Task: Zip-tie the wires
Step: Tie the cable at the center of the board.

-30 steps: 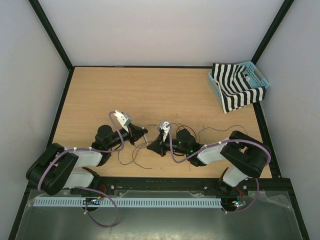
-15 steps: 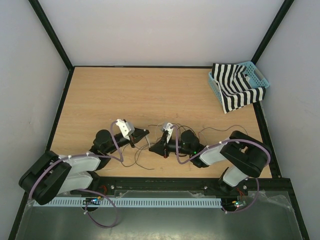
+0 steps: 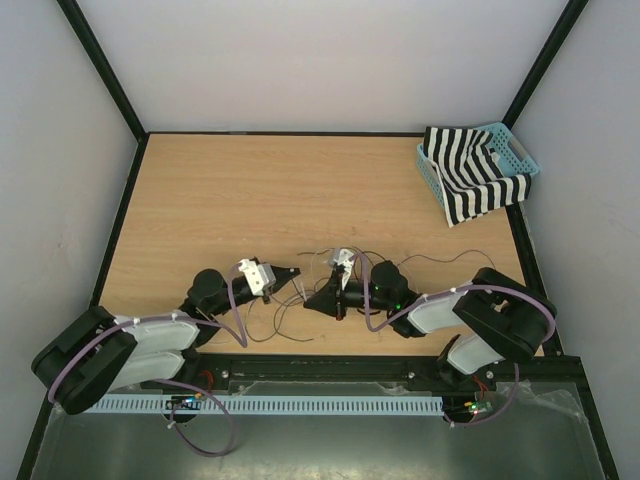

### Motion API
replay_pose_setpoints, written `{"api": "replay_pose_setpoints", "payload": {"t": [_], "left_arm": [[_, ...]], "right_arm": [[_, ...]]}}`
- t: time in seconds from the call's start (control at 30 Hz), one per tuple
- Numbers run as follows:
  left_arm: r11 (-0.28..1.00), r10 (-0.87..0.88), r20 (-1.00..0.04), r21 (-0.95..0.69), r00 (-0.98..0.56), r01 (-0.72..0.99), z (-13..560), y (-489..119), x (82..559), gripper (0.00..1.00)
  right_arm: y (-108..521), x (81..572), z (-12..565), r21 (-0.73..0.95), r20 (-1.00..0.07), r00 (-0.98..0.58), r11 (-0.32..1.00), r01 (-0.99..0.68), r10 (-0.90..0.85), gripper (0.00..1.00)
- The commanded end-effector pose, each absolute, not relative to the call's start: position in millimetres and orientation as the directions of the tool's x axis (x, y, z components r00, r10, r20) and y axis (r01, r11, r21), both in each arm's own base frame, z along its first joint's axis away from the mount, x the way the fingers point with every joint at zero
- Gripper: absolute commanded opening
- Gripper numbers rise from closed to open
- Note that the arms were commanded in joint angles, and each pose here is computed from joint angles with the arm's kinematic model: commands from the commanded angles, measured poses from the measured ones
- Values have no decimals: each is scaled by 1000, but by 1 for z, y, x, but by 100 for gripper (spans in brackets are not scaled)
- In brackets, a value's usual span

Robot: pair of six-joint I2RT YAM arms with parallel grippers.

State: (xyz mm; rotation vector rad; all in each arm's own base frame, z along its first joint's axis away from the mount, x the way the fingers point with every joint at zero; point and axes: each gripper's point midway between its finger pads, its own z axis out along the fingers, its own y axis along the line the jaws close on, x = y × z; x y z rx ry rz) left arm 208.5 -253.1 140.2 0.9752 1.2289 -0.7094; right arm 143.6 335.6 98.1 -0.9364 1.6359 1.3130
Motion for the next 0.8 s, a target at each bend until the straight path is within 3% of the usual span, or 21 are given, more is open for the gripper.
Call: {"api": "replay_pose_setpoints", "payload": {"t": [0.0, 0.77], "left_arm": [[449, 63, -943, 319, 327, 835, 154, -254, 210, 0], [427, 107, -907, 411, 406, 805, 151, -255, 203, 0]], "right_arm": [[336, 132, 100, 368, -923, -376, 99, -925, -78, 0], [336, 127, 91, 395, -906, -403, 83, -915, -132, 0]]}}
